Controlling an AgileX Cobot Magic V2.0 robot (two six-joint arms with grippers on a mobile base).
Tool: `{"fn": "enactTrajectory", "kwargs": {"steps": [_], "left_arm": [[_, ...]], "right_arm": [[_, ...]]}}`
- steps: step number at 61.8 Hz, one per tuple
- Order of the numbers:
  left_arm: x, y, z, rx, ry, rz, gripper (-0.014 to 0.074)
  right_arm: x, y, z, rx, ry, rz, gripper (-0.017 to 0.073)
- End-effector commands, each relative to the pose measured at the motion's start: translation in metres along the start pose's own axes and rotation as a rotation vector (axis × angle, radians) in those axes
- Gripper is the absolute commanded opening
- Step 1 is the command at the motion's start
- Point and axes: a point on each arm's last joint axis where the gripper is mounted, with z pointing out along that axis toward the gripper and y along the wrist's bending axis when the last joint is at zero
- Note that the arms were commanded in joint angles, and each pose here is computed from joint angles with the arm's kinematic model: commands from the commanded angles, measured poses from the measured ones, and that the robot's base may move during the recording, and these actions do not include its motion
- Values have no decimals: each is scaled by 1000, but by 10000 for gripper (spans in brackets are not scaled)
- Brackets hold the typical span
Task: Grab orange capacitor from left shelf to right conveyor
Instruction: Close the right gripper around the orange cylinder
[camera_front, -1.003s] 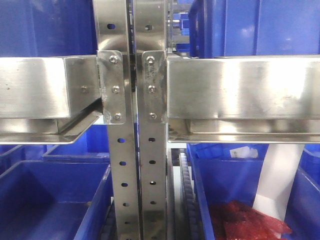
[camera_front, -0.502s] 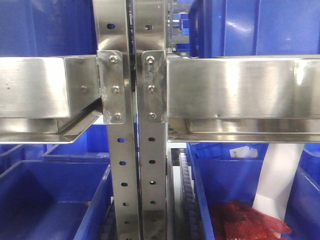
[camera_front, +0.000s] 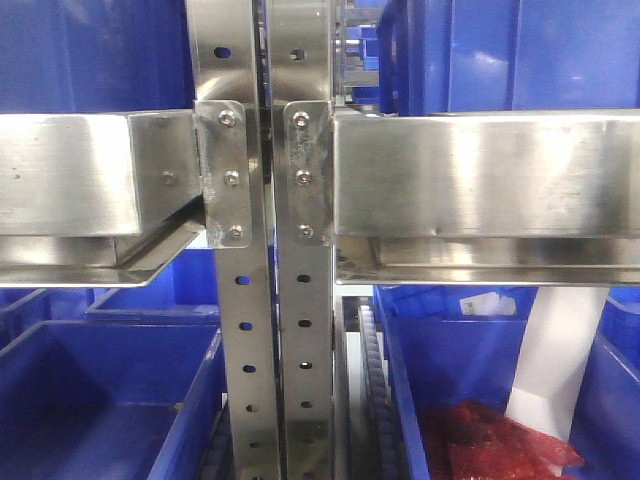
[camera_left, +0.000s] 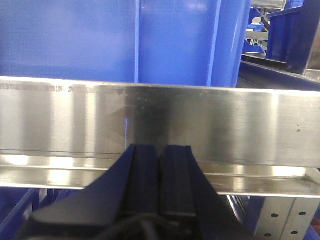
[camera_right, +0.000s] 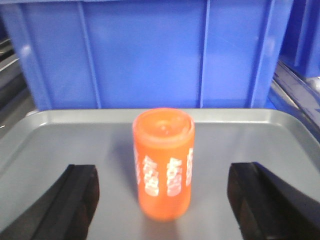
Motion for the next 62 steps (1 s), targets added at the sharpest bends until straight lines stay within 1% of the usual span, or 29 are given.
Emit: {"fn": "enactTrajectory", "kwargs": {"steps": [1, 28, 55, 59, 62], "left_arm": [[-10, 0, -1, -3, -103, -3, -127], [-10, 0, -1, -3, -103, -3, -127], [-10, 0, -1, -3, -103, -3, -127], [-10, 0, -1, -3, -103, -3, -127], [-10, 0, -1, -3, -103, -3, -127]], "right_arm": [[-22, 0, 8, 4, -173, -3, 623], [-7, -2, 48, 22, -239, -8, 623], [12, -5, 76, 34, -253, -14, 621], [15, -5, 79, 35, -247, -14, 597], [17, -5, 80, 35, -242, -14, 554]]}}
